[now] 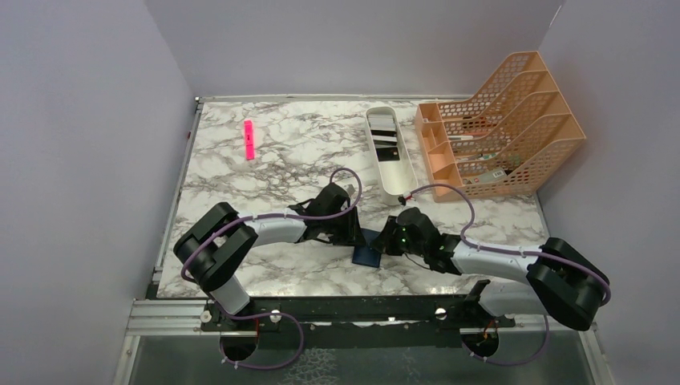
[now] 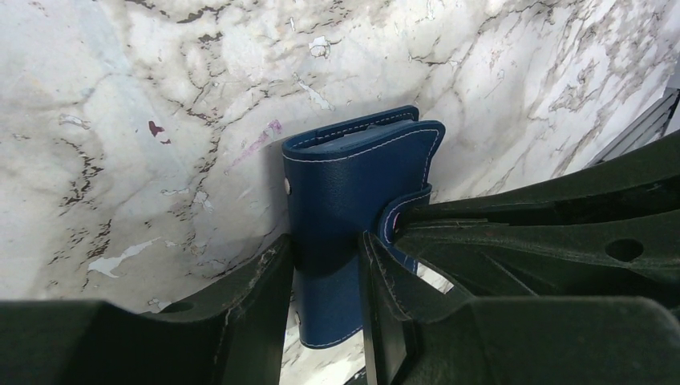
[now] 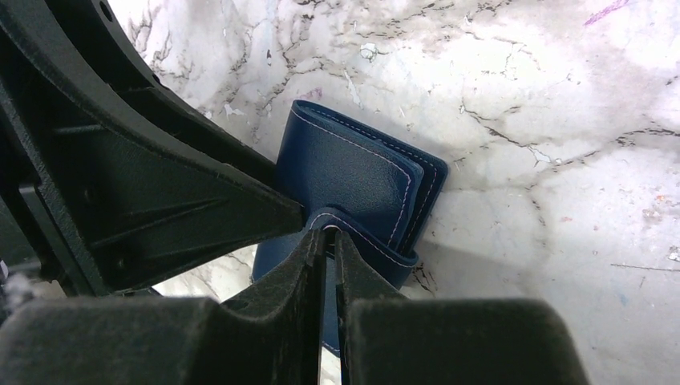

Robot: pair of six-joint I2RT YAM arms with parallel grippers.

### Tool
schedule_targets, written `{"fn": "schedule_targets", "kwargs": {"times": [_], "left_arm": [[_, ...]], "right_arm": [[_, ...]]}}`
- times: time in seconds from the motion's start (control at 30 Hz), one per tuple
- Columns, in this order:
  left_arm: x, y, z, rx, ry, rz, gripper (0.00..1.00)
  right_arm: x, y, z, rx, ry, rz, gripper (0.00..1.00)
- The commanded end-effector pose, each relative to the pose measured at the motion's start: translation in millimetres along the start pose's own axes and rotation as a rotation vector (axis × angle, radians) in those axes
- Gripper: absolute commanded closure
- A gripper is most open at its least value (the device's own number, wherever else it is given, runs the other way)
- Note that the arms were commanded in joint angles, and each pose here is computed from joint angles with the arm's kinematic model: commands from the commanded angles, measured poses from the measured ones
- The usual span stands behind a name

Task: Put the credit cards into the card holder
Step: Close the card holder at the center of the board.

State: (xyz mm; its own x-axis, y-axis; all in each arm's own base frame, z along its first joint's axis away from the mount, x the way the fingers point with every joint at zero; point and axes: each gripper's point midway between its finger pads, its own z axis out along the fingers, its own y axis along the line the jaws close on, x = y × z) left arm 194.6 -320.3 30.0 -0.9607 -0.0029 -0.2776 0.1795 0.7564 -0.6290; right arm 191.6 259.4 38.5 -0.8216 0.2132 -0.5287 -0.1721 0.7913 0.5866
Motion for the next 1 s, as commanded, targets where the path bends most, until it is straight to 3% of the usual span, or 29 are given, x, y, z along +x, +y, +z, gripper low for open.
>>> {"fn": "schedule_targets", "kwargs": {"times": [0.0, 0.23, 0.97], "left_arm": [[25.4, 32.0, 2.7, -0.121, 0.07, -0.012, 0.61], [22.5, 50.4, 4.0, -0.217, 0.063, 0.018, 0.63], [21.9, 46.0, 2.0, -0.196, 0.053, 0.007, 0.63]], "right_arm": [[13.0, -5.3, -9.4, 0.047, 0.099, -0.04, 0.85], [-11.5, -12.0, -21.6, 0.094, 0.028, -0.112, 0.8], [-2.2, 0.8, -5.7, 0.009, 0.094, -0.079, 0.81]]}}
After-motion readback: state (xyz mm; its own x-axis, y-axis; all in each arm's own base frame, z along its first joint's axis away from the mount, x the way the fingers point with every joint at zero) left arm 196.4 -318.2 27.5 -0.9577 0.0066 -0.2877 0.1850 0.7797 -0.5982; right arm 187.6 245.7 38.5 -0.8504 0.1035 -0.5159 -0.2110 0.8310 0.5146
